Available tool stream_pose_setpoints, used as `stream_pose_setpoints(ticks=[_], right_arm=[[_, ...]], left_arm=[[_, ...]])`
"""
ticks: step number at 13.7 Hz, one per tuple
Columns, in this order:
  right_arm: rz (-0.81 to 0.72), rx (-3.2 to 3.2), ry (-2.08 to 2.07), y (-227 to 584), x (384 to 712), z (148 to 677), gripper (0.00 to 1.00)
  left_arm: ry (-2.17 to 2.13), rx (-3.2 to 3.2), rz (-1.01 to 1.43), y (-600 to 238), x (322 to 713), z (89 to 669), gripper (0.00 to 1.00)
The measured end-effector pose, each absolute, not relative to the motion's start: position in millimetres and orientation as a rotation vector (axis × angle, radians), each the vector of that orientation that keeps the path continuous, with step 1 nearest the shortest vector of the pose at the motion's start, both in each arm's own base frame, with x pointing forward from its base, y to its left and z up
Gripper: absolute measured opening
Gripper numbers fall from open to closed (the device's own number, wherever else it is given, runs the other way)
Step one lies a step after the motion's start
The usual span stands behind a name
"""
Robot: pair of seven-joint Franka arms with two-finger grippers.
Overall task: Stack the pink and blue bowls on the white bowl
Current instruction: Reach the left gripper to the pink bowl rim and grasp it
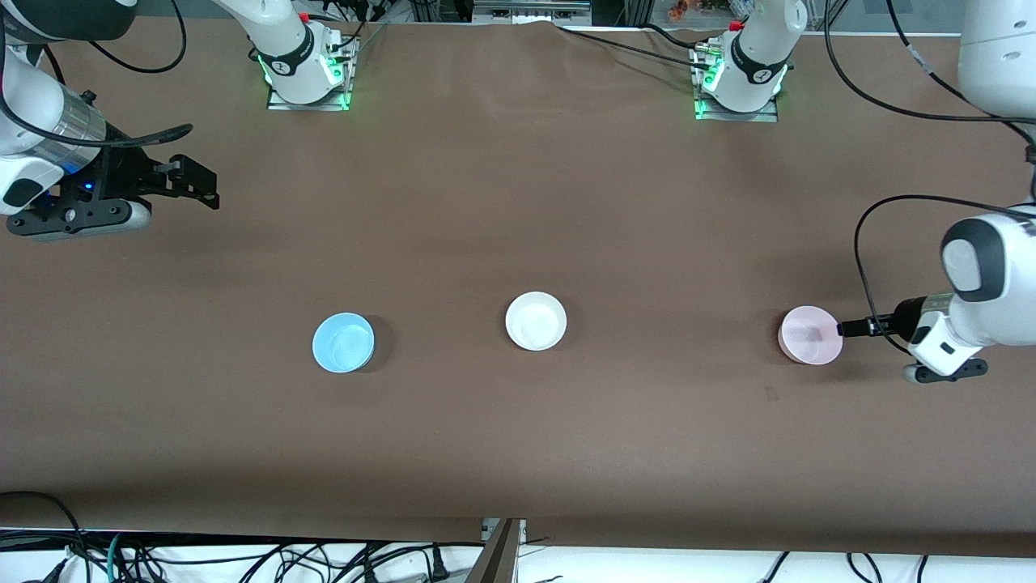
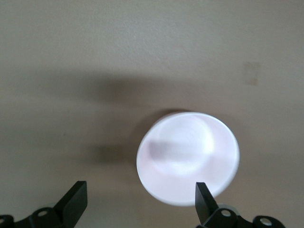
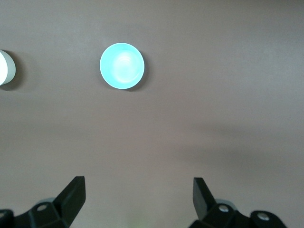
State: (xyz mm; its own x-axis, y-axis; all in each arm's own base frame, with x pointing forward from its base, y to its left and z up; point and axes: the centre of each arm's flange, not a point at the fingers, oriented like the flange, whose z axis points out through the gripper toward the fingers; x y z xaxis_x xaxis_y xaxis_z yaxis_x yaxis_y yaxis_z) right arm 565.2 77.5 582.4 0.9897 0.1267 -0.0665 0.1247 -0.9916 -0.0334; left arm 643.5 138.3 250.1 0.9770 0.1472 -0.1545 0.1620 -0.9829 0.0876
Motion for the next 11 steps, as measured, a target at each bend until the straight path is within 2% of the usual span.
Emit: stream_pose_setpoints(ticks=[5,7,9,10,11], right_arm=[[0.106,-3.104,-0.196,77.5,565.3,582.4,1.0],[0.106,-3.104,-0.196,77.6,565.7,581.7,1.0],[0.107,-3.104,-0.196,77.9,567.8,578.1,1.0],[0.107,-3.105,-0.195,78.1,569.3,575.9,1.0],[0.11,-3.105,-0.195,78.3,570.4,573.9,1.0]], left_arm=[[0.218,2.988,-0.156,136.1,626.1,214.2,1.0],[0.209,2.979,-0.149,135.8,624.1,208.9,0.95],[0.206,2.978,-0.156,135.7,622.3,206.0,0.79],[0.205,2.978,-0.157,135.7,621.8,205.4,0.79],[0.196,2.978,-0.158,135.7,621.6,205.1,0.69]])
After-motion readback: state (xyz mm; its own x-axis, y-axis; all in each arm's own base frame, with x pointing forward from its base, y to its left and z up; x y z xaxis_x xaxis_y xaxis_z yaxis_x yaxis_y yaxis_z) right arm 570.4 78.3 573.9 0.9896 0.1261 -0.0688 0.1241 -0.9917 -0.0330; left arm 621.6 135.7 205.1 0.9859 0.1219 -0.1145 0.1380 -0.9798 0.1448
